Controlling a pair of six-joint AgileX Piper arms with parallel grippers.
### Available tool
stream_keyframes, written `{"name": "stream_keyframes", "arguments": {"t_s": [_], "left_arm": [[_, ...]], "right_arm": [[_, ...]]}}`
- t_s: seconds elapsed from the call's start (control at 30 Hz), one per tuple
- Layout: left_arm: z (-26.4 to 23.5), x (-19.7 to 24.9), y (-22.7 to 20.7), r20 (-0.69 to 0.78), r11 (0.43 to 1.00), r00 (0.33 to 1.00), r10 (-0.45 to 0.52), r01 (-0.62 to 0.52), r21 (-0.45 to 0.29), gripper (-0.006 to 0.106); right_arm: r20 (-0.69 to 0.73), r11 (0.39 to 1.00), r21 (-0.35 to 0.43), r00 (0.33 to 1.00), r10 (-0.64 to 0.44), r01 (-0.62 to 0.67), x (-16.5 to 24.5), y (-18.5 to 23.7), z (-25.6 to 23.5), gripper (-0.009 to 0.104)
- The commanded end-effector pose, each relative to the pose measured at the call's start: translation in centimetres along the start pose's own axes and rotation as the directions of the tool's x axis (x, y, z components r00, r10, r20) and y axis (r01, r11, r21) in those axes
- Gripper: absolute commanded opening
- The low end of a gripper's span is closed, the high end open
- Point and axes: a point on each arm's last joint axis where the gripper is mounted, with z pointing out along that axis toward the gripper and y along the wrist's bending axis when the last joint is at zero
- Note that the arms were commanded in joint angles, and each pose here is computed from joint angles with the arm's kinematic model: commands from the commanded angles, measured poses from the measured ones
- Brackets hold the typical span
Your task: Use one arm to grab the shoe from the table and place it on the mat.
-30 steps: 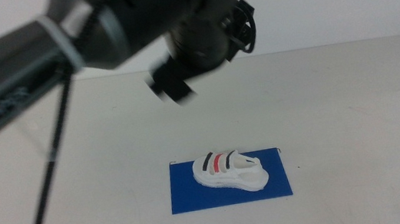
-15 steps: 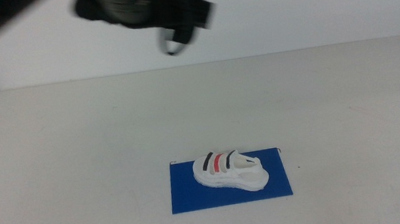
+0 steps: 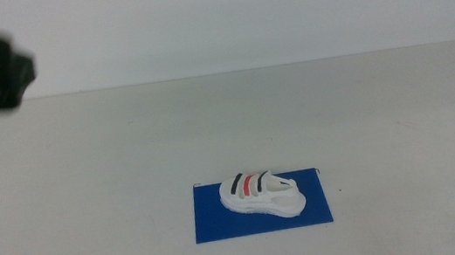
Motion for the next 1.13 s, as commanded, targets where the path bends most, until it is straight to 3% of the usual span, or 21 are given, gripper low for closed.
{"name": "stream_keyframes", "arguments": {"t_s": [0.0, 0.17, 0.27, 0.4, 0.63, 0.87, 1.1], "left_arm": [[-1.2, 1.0, 0.8, 0.174, 0.999, 0.985, 0.008, -0.015, 0.038, 0.094], [-2.5, 6.9, 1.6, 0.346, 0.997, 0.937, 0.054, -0.070, 0.033, 0.094], [-3.4, 10.3, 2.4, 0.437, 0.998, 0.898, 0.055, -0.049, -0.025, 0.094], [-3.9, 14.5, 3.0, 0.478, 0.996, 0.878, 0.043, -0.001, -0.087, 0.094], [-4.3, 21.0, 2.9, 0.516, 0.987, 0.850, 0.105, -0.024, -0.160, 0.094], [-3.6, 24.0, 2.8, 0.540, 0.987, 0.837, 0.088, 0.000, -0.161, 0.094], [-3.6, 24.1, 2.8, 0.522, 0.988, 0.849, 0.079, 0.004, -0.155, 0.094]], "right_arm": [[0.065, 1.000, 0.008, 0.998, -0.018, 0.018, -0.5, 0.0, 0.0, 0.078], [0.065, 1.000, 0.008, 0.998, -0.018, 0.018, -0.5, 0.0, 0.0, 0.078], [0.065, 1.000, 0.008, 0.998, -0.018, 0.018, -0.5, 0.0, 0.0, 0.078], [0.065, 1.000, 0.008, 0.998, -0.018, 0.018, -0.5, 0.0, 0.0, 0.078], [0.065, 1.000, 0.008, 0.998, -0.018, 0.018, -0.5, 0.0, 0.0, 0.078], [0.065, 1.000, 0.008, 0.998, -0.018, 0.018, -0.5, 0.0, 0.0, 0.078], [0.065, 1.000, 0.008, 0.998, -0.018, 0.018, -0.5, 0.0, 0.0, 0.078]]}}
